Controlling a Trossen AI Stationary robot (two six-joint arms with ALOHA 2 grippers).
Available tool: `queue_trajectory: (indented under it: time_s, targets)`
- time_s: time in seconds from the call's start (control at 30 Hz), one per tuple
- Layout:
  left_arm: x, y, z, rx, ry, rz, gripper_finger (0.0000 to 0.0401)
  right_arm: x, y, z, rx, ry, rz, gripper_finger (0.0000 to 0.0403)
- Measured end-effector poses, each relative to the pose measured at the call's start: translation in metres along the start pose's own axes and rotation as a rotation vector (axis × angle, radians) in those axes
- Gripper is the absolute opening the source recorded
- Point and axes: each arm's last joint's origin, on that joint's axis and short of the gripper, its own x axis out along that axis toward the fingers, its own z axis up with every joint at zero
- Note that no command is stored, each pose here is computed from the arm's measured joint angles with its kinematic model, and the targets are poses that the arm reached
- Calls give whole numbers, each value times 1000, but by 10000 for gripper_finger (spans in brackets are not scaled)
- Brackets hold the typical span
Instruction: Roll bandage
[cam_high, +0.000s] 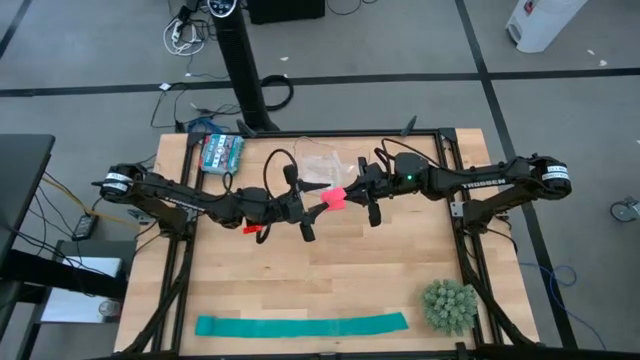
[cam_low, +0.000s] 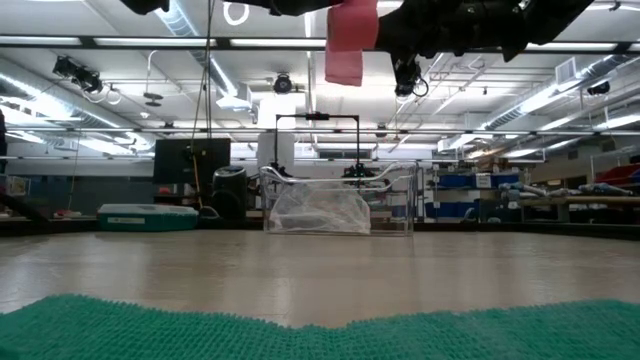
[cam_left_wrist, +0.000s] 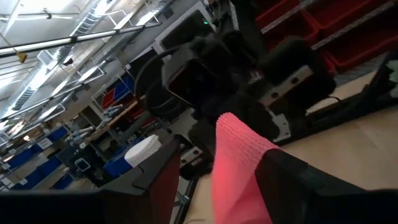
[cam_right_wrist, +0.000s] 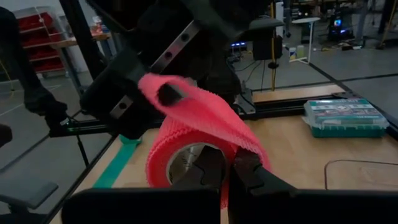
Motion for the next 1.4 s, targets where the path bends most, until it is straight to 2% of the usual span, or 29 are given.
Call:
queue_trajectory:
  time_s: [0.63,0.83,1.17,1.4]
  targets:
    - [-1,4,6,-25,-35,63,206,-1,-3,-2,1,19,-7,0]
    - [-1,5,4,46,29,132,206,-1,-3,-2,1,20,-7,0]
    - [-1,5,4,55,29,131,206,-1,-3,-2,2,20,-7,0]
    - [-5,-1,8,152,44,132,206,-1,-3,-2,2,20,-8,0]
